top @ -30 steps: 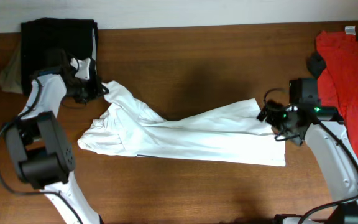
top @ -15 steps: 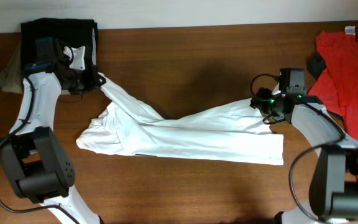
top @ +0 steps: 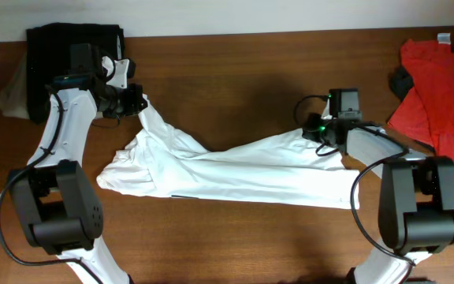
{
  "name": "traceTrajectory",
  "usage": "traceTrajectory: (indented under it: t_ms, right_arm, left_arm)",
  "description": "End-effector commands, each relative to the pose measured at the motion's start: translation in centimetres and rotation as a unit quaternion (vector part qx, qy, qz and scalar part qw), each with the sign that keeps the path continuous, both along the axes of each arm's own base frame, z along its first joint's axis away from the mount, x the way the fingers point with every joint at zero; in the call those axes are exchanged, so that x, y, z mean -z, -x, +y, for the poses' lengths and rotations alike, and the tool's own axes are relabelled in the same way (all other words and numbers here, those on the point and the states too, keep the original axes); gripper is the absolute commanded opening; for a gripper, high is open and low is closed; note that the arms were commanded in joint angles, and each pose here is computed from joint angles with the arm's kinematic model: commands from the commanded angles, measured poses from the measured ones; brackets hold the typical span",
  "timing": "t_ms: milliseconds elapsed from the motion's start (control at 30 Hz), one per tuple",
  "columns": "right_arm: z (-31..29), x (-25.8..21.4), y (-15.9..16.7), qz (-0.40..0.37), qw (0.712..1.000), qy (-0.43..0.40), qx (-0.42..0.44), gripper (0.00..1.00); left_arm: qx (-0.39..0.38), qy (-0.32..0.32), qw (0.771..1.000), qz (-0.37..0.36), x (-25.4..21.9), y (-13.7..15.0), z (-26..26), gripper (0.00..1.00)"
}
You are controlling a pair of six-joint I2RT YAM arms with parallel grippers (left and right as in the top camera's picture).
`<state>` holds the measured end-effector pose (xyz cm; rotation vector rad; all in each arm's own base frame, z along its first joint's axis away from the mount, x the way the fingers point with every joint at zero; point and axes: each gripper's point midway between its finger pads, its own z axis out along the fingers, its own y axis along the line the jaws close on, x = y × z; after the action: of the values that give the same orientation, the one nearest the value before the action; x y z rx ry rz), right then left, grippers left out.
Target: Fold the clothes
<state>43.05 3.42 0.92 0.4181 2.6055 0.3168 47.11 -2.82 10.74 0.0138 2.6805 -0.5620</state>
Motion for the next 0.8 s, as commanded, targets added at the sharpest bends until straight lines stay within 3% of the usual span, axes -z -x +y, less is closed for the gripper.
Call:
traceTrajectory:
  t_ms: [0, 133, 333, 567, 767]
  right_arm:
    - [-0.7, 0.5, -0.2, 0.003, 0.999, 0.039, 0.01, 0.39]
    - [-1.2, 0.5, -0.2, 0.005, 0.999, 0.047, 0.024, 0.12]
    - [-1.9, -1.5, -0.6, 0.019, 0.997, 0.066, 0.039, 0.08]
    - [-3.6, -5.1, -0.6, 0.059, 0.993, 0.076, 0.07, 0.07]
    - [-5.6, -5.5, 1.1, 0.103, 0.988, 0.077, 0.089, 0.07]
  left_arm:
    - [-0.005, -0.005, 1.0, 0.002, 0.0, 0.1, 0.2, 0.0]
    - [-0.005, -0.005, 1.0, 0.008, 0.1, 0.3, 0.2, 0.0]
    - [-0.011, -0.003, 1.0, -0.001, -1.0, 0.2, 0.2, 0.0]
    - [-0.019, -0.012, 0.996, -0.087, -9.0, 0.4, 0.3, 0.0]
    - [-0.094, -0.054, 0.994, 0.0, -7.2, 3.3, 2.5, 0.0]
